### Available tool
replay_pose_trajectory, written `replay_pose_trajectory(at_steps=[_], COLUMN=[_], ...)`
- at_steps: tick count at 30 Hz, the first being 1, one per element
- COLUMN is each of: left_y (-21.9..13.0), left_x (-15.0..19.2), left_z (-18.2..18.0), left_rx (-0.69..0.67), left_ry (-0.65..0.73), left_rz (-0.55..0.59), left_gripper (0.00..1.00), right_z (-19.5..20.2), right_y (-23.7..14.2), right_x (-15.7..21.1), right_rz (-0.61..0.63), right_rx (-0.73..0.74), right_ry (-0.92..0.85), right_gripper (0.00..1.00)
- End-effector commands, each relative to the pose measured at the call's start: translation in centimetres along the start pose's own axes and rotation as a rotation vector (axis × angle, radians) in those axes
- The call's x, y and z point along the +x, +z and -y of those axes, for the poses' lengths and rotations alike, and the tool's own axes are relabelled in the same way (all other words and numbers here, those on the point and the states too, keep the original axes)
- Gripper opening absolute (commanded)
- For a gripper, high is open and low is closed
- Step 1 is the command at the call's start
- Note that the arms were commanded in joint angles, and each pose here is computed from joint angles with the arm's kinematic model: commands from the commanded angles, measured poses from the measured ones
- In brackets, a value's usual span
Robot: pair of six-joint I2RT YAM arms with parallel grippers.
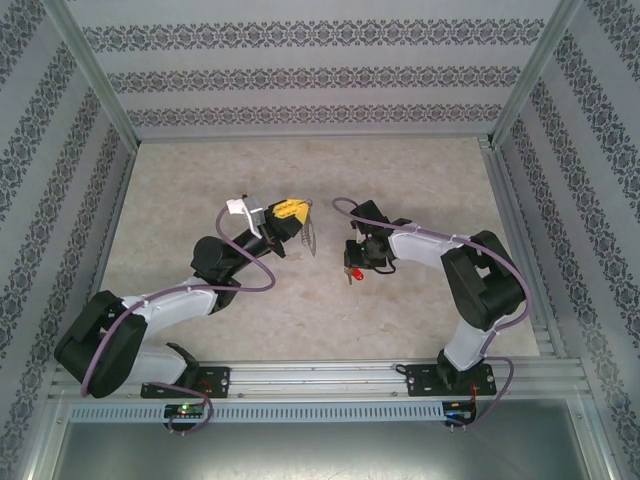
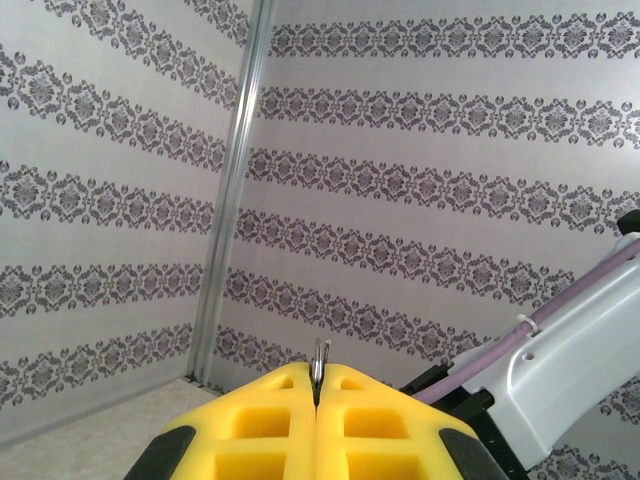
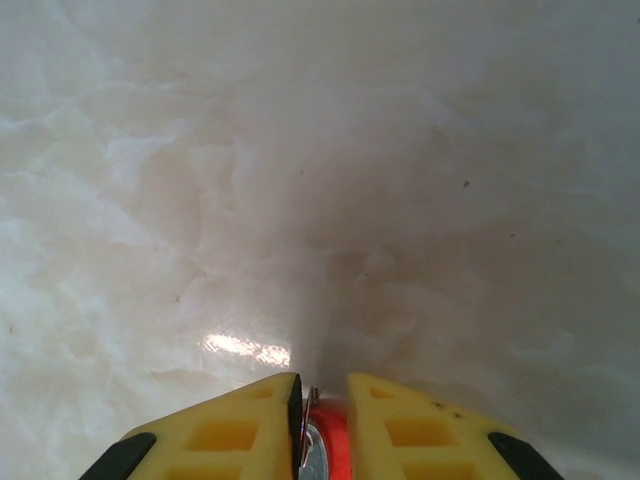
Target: Put the keys on the keyring
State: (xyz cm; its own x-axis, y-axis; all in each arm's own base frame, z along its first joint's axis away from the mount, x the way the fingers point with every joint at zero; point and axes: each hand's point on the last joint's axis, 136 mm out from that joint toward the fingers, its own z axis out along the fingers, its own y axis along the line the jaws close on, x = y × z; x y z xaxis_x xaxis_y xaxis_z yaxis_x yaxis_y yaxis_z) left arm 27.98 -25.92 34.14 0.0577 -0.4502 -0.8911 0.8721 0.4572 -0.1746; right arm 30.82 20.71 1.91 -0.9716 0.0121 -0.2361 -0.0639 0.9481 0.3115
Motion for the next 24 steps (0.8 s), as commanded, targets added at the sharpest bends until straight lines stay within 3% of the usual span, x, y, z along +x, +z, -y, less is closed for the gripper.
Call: replay_pose_trajectory(at_steps=[1,24], left_y=[0.3,0.2], left_x=[-2.2,-2.3], left_z=[1.4,1.8], left_rx=[0.04,0.052], left_ry=[0.012,0.015], left_rz=[0.067,0.073], left_gripper=[0.0,0.0], right_z=[-0.2,-0.9], right_y=[-1.0,-1.1], right_x=[-0.4,-0.3], right_rz=[0.025,0.027], right_rx=[0.024,0.005], right_ry=[-0.013,-0.01], right_gripper=[0.21,0.22])
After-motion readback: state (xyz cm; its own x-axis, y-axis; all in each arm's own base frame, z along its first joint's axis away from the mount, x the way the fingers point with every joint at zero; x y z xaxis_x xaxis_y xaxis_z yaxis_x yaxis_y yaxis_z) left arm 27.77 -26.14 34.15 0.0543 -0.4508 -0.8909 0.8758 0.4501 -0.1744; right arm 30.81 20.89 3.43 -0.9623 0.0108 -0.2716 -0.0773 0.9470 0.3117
